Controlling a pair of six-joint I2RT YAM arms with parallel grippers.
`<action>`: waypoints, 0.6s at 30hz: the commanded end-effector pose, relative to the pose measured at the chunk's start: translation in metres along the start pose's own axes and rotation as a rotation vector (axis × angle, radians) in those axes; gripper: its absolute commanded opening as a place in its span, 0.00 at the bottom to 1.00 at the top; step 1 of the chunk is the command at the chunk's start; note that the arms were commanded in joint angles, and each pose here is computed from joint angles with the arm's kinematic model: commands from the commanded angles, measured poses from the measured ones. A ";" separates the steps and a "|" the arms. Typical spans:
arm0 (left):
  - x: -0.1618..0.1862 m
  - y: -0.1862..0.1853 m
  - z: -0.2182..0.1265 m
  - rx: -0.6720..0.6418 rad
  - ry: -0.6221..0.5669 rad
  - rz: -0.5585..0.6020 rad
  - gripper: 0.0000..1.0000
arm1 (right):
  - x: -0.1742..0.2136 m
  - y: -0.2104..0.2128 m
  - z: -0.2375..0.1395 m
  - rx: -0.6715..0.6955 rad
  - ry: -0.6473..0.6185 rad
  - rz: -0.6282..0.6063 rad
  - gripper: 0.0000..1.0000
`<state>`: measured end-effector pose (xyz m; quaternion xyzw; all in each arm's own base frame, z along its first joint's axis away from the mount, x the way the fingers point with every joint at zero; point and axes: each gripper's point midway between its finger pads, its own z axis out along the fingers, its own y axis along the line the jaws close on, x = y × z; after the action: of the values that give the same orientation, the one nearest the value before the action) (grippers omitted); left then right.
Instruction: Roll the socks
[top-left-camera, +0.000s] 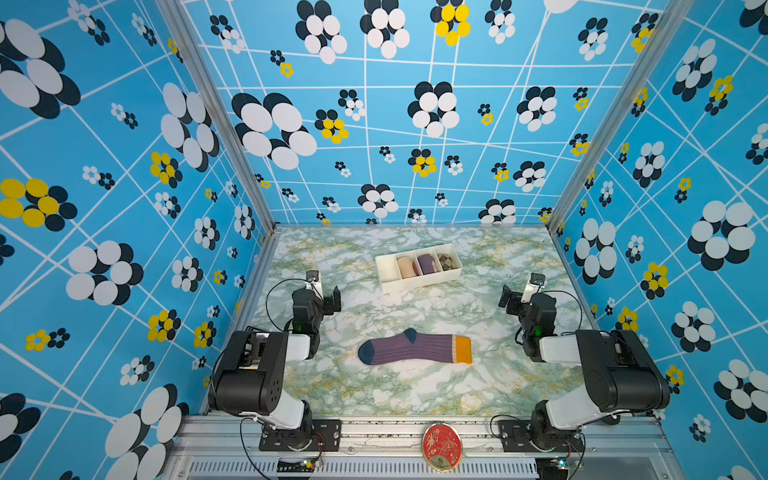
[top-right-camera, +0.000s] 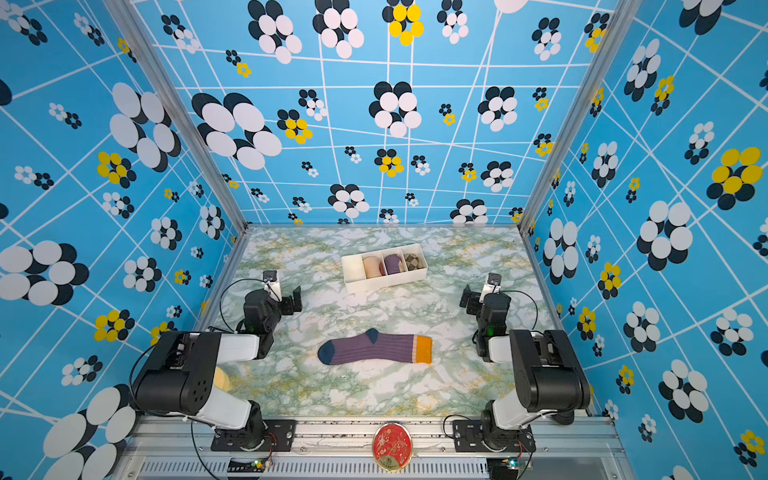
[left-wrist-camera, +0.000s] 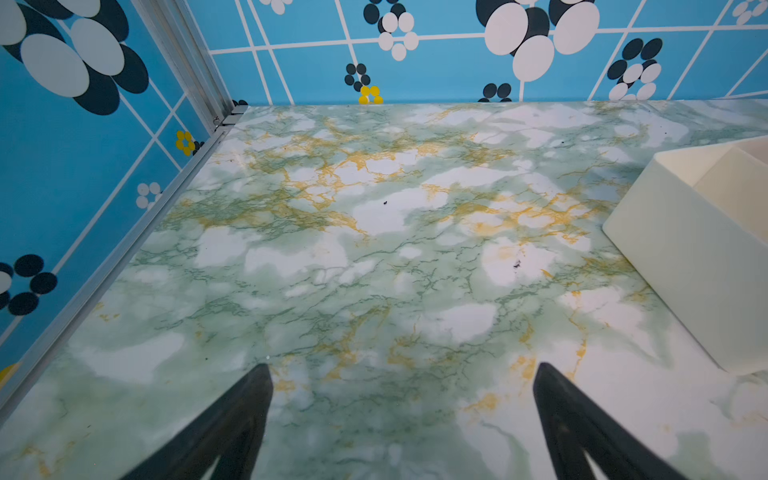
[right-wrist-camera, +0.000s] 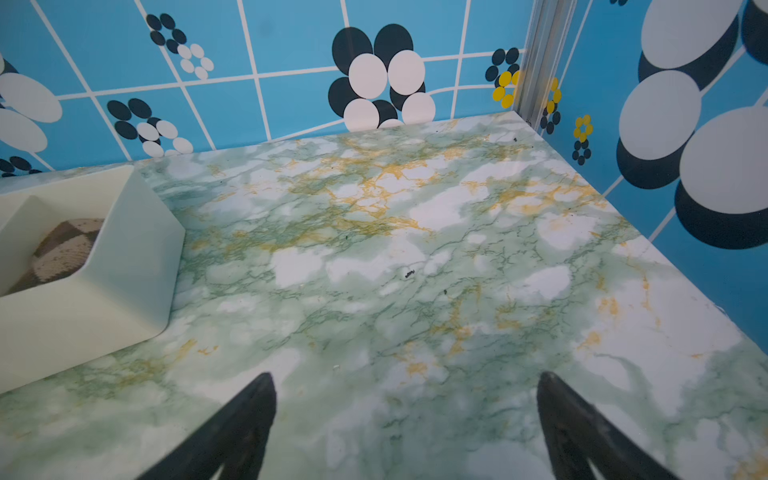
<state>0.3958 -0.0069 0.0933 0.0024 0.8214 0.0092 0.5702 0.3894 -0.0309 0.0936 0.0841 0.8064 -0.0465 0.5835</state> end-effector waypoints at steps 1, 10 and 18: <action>-0.003 0.001 0.002 0.006 -0.018 -0.004 0.99 | -0.004 0.001 0.003 -0.007 -0.009 -0.012 1.00; -0.003 0.000 0.002 0.011 -0.016 -0.006 0.99 | -0.004 0.001 0.002 -0.010 -0.010 -0.011 0.99; -0.003 -0.003 0.002 0.046 -0.013 -0.009 0.99 | -0.026 -0.010 -0.020 0.046 -0.012 0.027 0.97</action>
<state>0.3959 -0.0083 0.0931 0.0079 0.8216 -0.0028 0.5699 0.3838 -0.0327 0.1065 0.0884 0.8044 -0.0496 0.5853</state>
